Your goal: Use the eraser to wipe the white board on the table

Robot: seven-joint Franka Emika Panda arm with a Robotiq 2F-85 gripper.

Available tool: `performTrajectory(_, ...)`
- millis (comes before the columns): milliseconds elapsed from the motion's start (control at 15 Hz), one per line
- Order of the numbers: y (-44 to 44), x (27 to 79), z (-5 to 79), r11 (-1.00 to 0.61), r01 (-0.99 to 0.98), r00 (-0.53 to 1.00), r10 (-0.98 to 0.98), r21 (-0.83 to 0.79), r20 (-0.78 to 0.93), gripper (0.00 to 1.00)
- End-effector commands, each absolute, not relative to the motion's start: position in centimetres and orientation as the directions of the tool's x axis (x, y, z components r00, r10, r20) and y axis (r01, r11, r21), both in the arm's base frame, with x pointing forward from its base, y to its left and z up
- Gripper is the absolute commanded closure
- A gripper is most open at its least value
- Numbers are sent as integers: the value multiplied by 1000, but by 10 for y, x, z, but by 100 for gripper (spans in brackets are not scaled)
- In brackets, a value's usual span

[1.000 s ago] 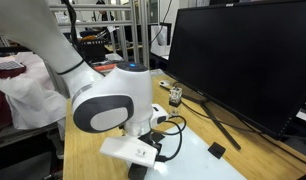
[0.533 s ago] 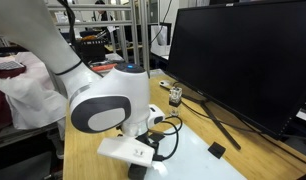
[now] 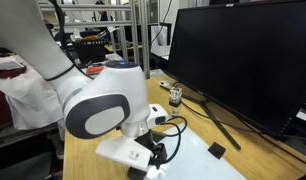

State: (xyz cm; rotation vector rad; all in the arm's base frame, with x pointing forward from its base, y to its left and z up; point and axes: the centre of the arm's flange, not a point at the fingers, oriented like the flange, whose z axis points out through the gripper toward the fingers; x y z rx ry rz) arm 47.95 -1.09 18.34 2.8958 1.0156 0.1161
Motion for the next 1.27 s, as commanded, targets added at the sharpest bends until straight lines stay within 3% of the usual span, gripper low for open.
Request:
performTrajectory(0, -9, 468, 217, -830, 505, 835, 539, 236, 109, 0)
performTrajectory(400, -1, 462, 253, -852, 444, 846, 501, 277, 184, 0)
performTrajectory(1200, -1, 470, 249, -851, 455, 849, 503, 262, 163, 0)
